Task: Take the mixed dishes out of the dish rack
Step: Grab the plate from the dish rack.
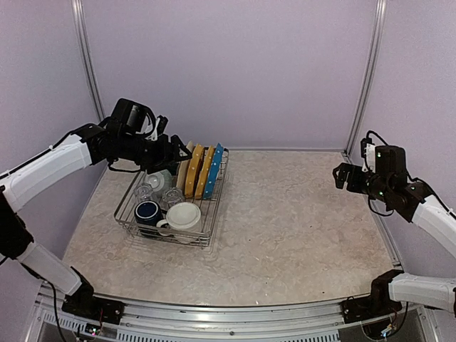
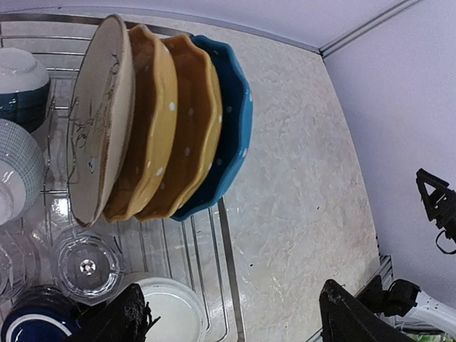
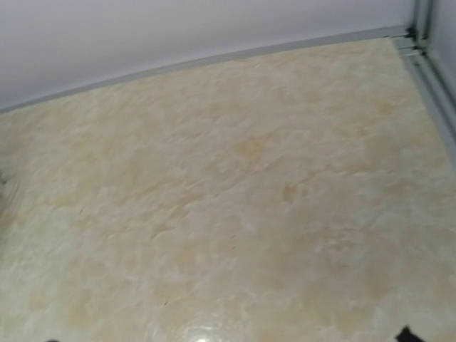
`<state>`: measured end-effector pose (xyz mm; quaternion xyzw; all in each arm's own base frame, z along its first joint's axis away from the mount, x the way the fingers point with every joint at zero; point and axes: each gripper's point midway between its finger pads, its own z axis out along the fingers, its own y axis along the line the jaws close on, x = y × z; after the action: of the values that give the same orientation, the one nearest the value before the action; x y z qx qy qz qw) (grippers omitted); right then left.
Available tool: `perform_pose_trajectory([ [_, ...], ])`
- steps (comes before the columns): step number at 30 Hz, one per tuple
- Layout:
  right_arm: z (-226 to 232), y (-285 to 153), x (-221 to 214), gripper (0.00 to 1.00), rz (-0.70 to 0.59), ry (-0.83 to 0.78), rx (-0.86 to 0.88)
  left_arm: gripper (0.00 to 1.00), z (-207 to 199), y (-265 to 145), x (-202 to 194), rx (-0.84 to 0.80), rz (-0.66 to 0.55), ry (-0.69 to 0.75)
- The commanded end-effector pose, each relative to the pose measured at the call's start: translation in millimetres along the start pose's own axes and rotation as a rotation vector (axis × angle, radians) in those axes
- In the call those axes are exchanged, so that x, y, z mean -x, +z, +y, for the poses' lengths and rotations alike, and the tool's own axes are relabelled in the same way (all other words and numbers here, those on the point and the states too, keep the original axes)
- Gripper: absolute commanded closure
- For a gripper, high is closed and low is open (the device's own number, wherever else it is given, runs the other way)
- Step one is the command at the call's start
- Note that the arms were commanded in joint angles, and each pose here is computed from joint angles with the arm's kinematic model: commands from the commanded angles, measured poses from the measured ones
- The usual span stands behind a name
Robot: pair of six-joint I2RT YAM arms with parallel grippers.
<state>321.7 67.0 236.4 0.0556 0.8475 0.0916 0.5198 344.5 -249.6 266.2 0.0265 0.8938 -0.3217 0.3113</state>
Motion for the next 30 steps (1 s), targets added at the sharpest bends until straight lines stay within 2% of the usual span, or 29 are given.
perform_pose_trajectory([
  [1, 15.0, 1.9, -5.1, 0.0, 0.04, -0.042, 0.065, 0.23, -22.0, 22.0, -10.8, 0.057, 0.072, 0.085],
  [9, 15.2, 0.3, -7.9, 0.0, 0.045, -0.046, 0.072, 0.39, -46.9, 62.2, -1.0, 0.108, 0.145, 0.158],
  [15, 15.3, 0.8, -12.9, 0.0, 0.06, -0.043, 0.077, 0.44, -34.2, 78.4, 11.1, 0.21, 0.126, 0.19],
  [18, 14.8, 0.3, -14.5, 0.0, 0.063, -0.046, 0.076, 0.44, -15.6, 72.3, 18.4, 0.298, 0.108, 0.193],
  [22, 14.2, 1.7, -16.8, 0.0, 0.067, -0.048, 0.075, 0.4, 3.2, 59.1, 24.8, 0.335, 0.099, 0.175],
  [30, 18.7, 4.0, -14.4, 0.0, 0.07, -0.034, 0.092, 0.29, 31.9, 40.7, 44.2, 0.296, 0.077, 0.092],
])
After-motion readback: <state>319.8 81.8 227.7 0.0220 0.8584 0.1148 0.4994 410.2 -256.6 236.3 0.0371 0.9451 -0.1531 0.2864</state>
